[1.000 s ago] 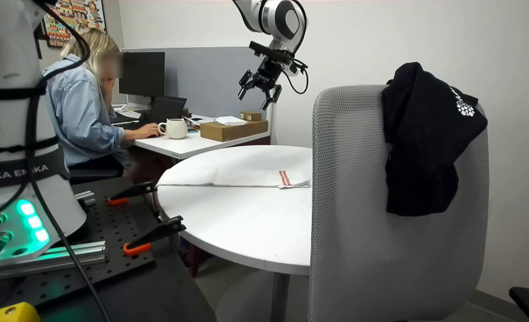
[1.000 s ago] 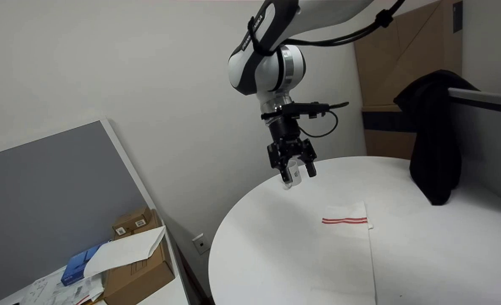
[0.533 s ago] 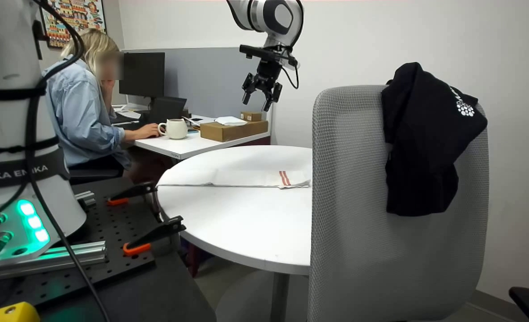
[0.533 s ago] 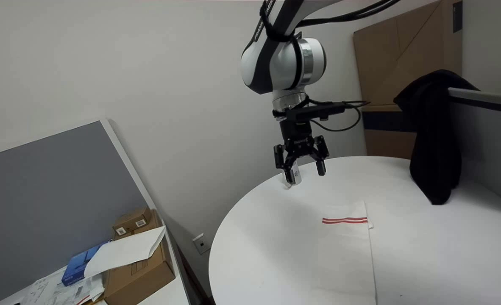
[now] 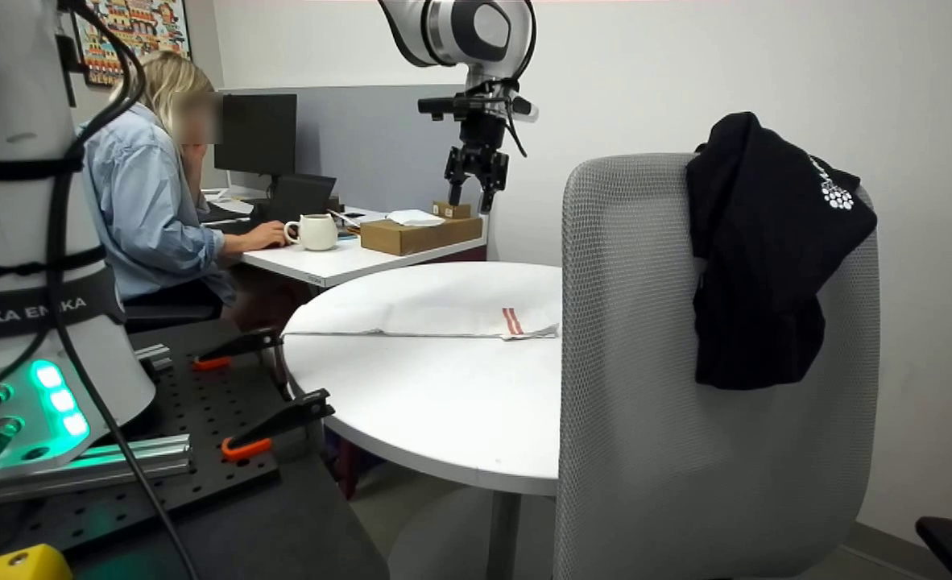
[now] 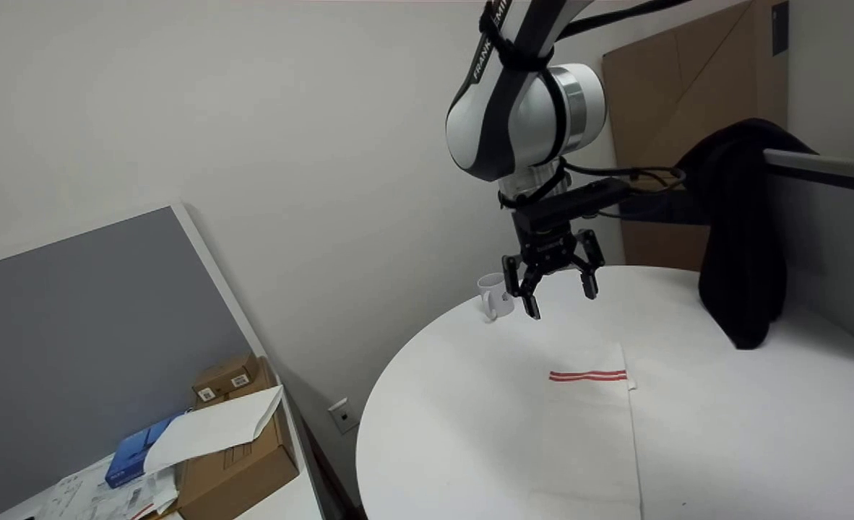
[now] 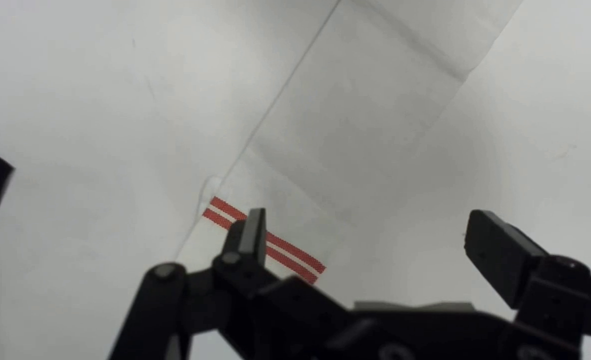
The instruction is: Unfold the white and red towel
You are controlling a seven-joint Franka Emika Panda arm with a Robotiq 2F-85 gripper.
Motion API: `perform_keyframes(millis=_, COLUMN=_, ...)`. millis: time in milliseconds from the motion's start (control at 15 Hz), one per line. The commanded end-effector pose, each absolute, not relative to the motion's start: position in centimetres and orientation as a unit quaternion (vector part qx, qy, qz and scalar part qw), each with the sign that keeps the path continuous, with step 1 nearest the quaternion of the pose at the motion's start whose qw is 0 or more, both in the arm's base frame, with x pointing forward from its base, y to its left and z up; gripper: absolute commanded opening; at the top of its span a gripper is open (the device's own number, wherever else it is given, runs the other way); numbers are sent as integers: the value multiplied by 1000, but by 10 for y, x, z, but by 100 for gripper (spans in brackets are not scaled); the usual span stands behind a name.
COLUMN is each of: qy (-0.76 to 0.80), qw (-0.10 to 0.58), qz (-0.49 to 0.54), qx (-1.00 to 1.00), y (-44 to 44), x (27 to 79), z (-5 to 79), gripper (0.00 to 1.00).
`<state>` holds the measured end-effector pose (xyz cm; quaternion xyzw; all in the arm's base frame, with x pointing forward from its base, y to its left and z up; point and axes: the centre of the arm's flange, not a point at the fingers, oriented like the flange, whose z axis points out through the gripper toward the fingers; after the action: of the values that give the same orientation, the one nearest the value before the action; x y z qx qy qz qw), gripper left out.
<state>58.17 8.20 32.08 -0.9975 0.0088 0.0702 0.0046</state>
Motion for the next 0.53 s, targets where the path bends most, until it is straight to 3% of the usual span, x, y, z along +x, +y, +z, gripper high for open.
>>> perform_keyframes(millis=0, qy=35, qw=-17, qz=42, qx=-998, y=87, x=559, z=322, gripper=100)
perform_keyframes(millis=467, qy=31, qw=-3, qz=55, qx=-998, y=90, x=560, z=319, gripper=100)
